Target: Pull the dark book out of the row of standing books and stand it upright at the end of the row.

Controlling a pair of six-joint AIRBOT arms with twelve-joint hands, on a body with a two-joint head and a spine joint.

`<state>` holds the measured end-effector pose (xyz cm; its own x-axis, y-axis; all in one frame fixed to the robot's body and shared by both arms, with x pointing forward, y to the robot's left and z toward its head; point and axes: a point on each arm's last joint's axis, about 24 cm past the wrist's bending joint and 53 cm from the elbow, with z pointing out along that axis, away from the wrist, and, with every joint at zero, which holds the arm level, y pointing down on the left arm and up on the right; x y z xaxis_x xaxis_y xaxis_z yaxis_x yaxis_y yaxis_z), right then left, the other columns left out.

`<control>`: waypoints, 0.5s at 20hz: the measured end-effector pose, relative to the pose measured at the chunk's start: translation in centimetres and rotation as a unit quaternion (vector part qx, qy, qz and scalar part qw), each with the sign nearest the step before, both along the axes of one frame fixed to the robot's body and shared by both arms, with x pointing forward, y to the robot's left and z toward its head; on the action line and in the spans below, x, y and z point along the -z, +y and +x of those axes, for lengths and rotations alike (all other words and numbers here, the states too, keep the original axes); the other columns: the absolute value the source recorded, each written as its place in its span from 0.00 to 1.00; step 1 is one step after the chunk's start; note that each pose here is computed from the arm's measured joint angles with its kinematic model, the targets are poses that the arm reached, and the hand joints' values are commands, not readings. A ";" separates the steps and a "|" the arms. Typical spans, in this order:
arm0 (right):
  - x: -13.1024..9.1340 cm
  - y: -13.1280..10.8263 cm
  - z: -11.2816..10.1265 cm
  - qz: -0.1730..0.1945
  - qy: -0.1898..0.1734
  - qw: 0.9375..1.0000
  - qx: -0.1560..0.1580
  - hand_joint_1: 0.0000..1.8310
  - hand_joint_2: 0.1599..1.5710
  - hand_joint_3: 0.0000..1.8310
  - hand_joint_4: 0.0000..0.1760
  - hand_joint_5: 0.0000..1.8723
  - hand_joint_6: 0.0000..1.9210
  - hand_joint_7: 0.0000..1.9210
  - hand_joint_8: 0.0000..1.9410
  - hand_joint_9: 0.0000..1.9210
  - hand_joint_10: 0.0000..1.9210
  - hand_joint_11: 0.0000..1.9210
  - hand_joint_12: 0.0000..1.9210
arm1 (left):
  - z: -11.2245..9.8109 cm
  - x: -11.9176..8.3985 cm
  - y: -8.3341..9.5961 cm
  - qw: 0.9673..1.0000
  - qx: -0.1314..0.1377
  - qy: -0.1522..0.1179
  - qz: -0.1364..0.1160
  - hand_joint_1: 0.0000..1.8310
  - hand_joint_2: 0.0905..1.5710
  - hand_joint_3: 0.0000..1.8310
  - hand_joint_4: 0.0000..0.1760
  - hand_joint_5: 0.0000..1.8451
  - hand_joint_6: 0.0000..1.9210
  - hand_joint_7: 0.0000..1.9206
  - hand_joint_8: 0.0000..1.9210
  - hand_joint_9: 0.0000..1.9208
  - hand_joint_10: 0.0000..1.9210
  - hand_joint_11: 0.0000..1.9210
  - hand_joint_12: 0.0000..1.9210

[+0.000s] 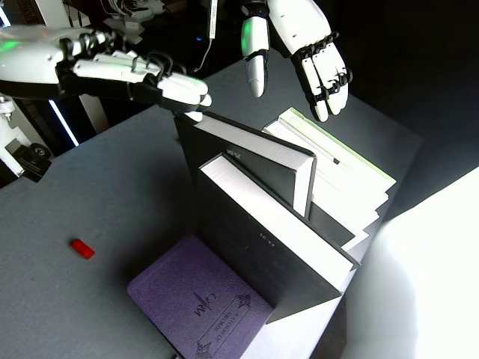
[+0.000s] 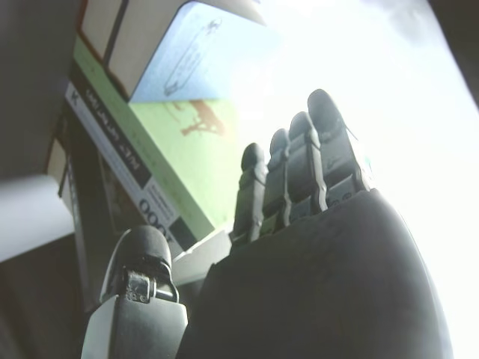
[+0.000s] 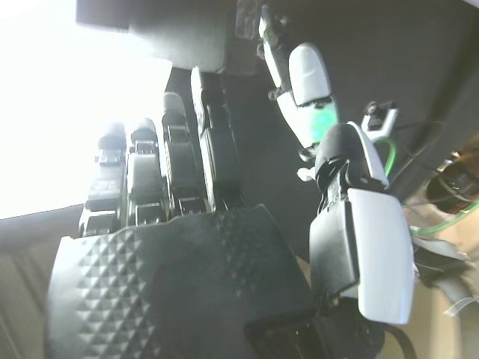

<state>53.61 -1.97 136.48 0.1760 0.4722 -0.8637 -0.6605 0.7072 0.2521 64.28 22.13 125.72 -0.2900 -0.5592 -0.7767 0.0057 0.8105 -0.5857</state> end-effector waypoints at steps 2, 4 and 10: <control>0.6 0.2 -0.2 -0.007 0.013 1.000 0.003 0.00 0.70 0.00 0.00 0.38 0.00 0.12 0.00 0.03 0.00 0.00 0.08 | 0.0 0.0 0.1 1.000 -0.001 0.001 0.000 0.00 0.79 0.00 0.15 0.06 0.00 0.04 0.00 0.03 0.00 0.00 0.19; 0.8 0.3 -0.6 -0.013 0.018 1.000 0.004 0.00 0.70 0.00 0.00 0.38 0.00 0.12 0.00 0.03 0.00 0.00 0.09 | 0.0 0.0 0.1 1.000 -0.001 0.001 0.000 0.00 0.79 0.00 0.12 0.06 0.00 0.03 0.00 0.03 0.00 0.00 0.21; 3.7 1.7 -2.8 -0.054 0.056 0.997 -0.021 0.00 0.70 0.00 0.00 0.39 0.00 0.13 0.00 0.03 0.00 0.00 0.11 | 0.0 0.0 0.1 1.000 -0.001 0.000 0.000 0.00 0.79 0.00 0.16 0.06 0.00 0.03 0.00 0.03 0.00 0.00 0.21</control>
